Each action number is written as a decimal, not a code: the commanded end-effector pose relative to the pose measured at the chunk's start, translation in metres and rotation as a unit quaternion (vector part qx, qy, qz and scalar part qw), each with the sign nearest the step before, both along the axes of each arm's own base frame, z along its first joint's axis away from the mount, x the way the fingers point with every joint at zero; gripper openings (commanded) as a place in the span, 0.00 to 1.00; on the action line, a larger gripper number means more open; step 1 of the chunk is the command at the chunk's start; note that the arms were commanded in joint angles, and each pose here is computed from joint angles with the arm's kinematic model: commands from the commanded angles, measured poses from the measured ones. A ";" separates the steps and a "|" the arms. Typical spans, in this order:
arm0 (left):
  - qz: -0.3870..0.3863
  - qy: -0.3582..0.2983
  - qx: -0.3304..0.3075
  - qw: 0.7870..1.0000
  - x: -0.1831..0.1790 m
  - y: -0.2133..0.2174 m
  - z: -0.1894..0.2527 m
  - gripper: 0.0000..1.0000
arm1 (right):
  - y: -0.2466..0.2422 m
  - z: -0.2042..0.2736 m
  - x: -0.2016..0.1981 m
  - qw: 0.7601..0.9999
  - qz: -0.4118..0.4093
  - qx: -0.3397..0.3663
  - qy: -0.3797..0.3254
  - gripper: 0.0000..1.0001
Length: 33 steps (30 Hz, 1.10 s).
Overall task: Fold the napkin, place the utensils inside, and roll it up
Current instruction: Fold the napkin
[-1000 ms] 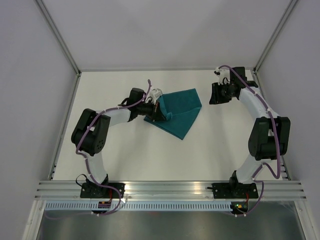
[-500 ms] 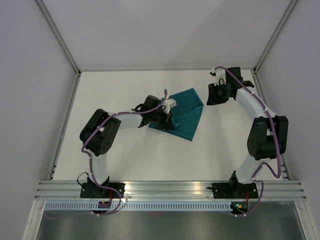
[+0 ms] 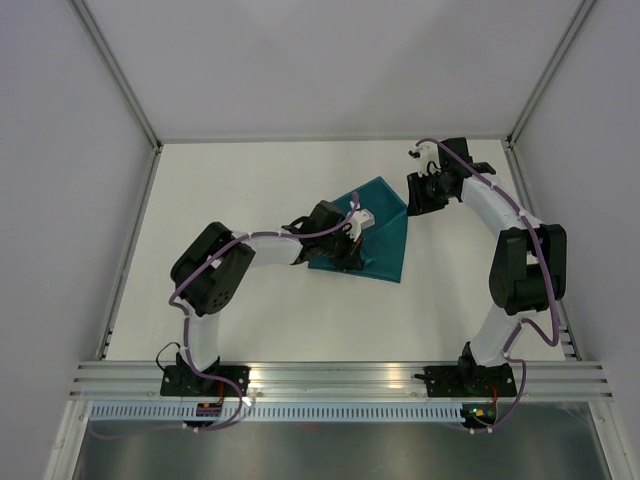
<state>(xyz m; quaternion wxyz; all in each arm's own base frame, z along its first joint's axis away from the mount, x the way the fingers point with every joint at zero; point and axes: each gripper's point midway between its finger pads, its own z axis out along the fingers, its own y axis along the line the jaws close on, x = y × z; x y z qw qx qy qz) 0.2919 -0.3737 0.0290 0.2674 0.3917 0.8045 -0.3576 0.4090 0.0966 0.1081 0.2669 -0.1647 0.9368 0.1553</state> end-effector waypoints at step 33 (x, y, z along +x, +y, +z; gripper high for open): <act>0.367 -0.108 0.000 0.924 0.078 0.086 0.117 0.51 | -0.015 -0.043 -0.014 0.995 0.022 -0.091 0.042 0.39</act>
